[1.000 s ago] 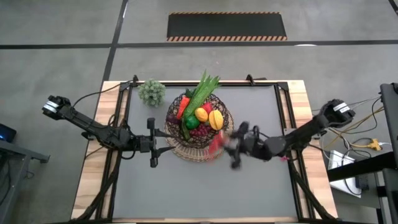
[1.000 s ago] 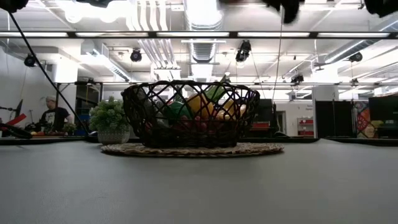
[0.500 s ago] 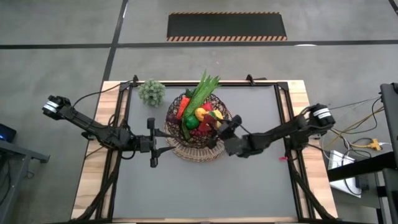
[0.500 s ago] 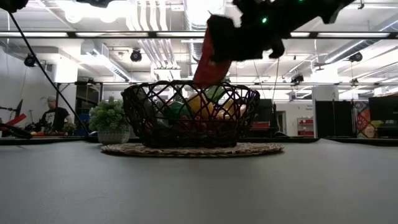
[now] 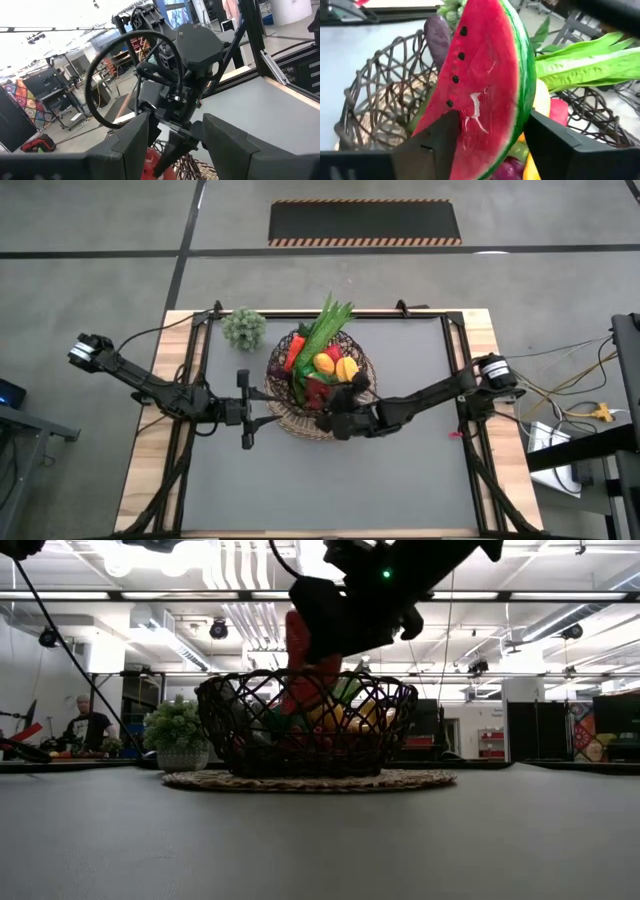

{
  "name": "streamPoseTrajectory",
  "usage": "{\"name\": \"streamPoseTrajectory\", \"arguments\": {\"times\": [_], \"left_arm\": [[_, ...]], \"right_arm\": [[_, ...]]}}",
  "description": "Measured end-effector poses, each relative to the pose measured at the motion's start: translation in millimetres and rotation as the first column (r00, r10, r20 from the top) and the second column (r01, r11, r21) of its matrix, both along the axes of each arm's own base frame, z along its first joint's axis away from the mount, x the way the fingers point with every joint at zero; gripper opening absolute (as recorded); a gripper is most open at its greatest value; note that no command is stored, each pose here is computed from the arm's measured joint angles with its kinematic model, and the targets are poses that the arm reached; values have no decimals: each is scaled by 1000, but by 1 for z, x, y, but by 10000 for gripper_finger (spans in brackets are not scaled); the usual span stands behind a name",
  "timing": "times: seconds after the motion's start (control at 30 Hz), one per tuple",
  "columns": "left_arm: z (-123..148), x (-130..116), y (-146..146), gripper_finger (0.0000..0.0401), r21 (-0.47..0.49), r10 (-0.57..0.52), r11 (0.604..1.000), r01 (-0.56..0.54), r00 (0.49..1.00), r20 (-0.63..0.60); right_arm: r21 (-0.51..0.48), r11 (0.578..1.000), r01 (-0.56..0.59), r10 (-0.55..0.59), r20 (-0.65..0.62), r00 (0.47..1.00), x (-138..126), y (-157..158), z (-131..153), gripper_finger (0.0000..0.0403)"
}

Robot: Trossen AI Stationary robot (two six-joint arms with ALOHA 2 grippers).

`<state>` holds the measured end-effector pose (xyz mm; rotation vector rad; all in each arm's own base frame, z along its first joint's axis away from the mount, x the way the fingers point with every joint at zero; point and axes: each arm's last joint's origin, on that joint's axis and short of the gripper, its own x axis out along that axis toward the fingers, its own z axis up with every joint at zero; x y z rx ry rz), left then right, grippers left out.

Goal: Build produce basket
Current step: Put the red watermelon into the basket

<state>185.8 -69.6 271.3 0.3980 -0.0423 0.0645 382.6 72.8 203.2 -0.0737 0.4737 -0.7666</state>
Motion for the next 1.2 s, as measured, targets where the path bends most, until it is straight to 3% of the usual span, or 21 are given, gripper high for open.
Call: {"name": "streamPoseTrajectory", "arguments": {"times": [0.3,0.67,0.83,0.97,1.2], "left_arm": [[0,0,0,171,1,0,1000,0,1000,-3],[0,0,0,171,0,0,1000,0,1000,-3],[0,0,0,171,0,0,1000,0,1000,-3],[0,0,0,171,0,0,1000,0,1000,-3],[0,0,0,171,0,0,1000,0,1000,-3]], "right_arm": [[23,999,-34,34,-18,999,1,1,1,281],[30,998,-56,59,-114,992,-2,1,12,325],[16,998,-59,61,-141,988,-1,1,18,318],[124,990,-72,89,-140,986,1,-2,27,313],[132,983,-124,147,-175,974,2,-1,28,309]]}}
